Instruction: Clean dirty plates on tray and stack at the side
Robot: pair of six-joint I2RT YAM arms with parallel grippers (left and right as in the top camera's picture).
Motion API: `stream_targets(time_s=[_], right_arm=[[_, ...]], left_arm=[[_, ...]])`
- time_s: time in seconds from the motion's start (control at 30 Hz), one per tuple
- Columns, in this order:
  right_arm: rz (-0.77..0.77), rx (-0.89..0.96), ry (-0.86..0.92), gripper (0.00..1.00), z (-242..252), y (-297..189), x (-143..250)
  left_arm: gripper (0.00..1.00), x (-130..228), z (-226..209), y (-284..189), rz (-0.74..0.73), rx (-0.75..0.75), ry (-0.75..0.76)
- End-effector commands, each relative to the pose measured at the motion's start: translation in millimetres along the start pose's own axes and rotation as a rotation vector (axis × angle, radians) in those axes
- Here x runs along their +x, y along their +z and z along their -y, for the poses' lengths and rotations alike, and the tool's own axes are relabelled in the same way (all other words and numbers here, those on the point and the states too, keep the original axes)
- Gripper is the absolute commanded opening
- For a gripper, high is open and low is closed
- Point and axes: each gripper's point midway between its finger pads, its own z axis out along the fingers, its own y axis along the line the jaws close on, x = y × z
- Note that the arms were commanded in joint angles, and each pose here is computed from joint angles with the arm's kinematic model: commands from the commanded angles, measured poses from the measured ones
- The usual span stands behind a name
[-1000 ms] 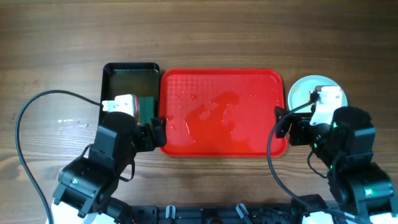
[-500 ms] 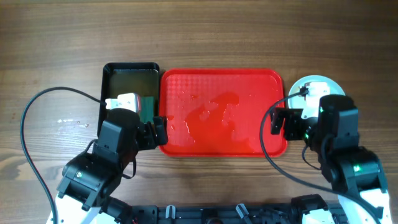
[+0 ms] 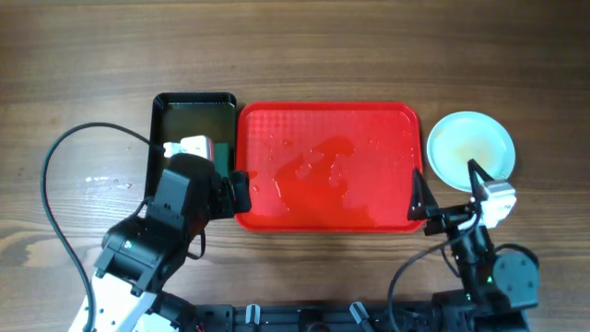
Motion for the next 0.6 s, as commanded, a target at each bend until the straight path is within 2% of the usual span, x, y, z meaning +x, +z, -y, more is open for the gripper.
stream_targets(time_s=[0.0, 0.33, 0.43, 0.57], right_arm=[[0.072, 0.024, -0.030, 0.99, 7.4, -3.7, 2.6], [0.269, 0.006, -0.207, 1.00, 6.9, 5.3, 0.2], [0.211, 0.006, -0.234, 1.00, 8.9, 10.0, 18.8], [0.026, -0.013, -0.249, 0.99, 11.5, 15.3, 63.9]], left_arm=[[1.00, 3.7, -3.2, 7.4, -0.020, -0.028, -0.002], [1.00, 11.8, -5.9, 23.0, -0.081, -0.066, 0.008], [1.00, 14.4, -6.8, 27.4, -0.100, -0.077, 0.010], [1.00, 16.8, -7.7, 31.2, -0.116, -0.086, 0.013]])
